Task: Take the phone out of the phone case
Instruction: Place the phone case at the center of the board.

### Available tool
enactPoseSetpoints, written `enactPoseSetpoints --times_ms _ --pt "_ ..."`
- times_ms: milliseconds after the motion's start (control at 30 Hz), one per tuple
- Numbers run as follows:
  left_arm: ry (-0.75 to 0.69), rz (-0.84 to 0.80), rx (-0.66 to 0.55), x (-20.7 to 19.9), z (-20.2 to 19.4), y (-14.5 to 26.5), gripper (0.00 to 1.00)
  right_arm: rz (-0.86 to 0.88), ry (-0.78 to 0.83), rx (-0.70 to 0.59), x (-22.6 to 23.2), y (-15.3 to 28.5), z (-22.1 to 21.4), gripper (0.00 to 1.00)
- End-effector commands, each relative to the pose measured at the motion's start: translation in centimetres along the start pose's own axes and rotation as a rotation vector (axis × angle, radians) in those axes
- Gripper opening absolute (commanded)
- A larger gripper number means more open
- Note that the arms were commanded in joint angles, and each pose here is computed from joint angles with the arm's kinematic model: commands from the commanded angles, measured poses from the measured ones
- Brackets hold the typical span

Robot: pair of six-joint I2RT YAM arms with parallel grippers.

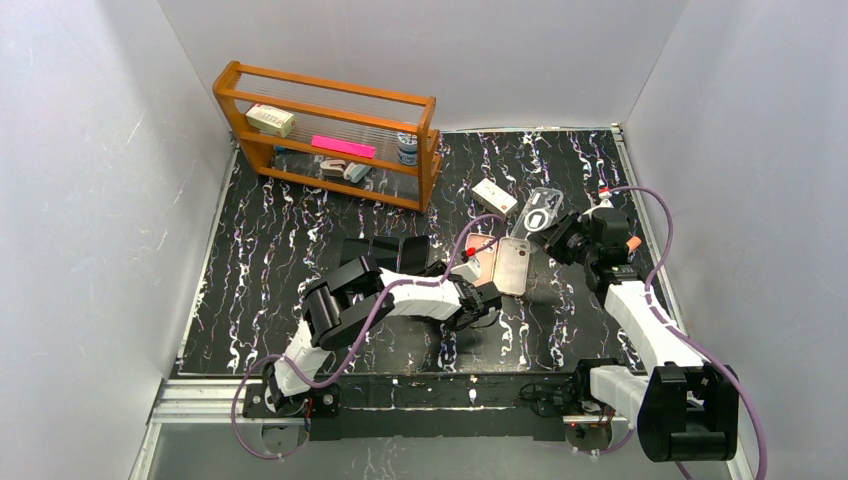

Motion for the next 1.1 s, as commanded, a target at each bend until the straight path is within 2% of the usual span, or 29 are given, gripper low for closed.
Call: enactPoseSetpoints --times_ms 0,333,400,800,1067 --pt "0.069 0.004 -0.008 0.8 1.2 0.4 0.41 0.009 0.034 0.006 0.0 0.0 0.6 0.01" --pt "0.109 -0.085 0.056 1.0 1.1 0.5 0.73 -0.194 0.097 0.106 -2.9 0.7 0.6 0.01" --pt "0.126 -0.105 0.074 1.2 1.0 0.4 0.76 -0.239 0.111 0.129 -3.4 0.7 0.5 0.01" --pt "0.284 -0.364 0.168 2.1 1.1 0.8 0.88 -0.397 0.157 0.239 -6.3 0.4 -1.0 0.04" --pt "0.322 -0.401 0.189 3.1 0.6 0.9 0.91 -0.334 0.146 0.351 -6.3 0.2 -2.5 0.05"
Point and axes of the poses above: each gripper's point midway between its finger pads, its own y axis back along the fingers, its own x axis along the line the jaws close on, z = x × y, the point moved 7 cm from there along y, back along the fingers, and after that the axes turned 6 degrees about y, right-handed, at the moved point
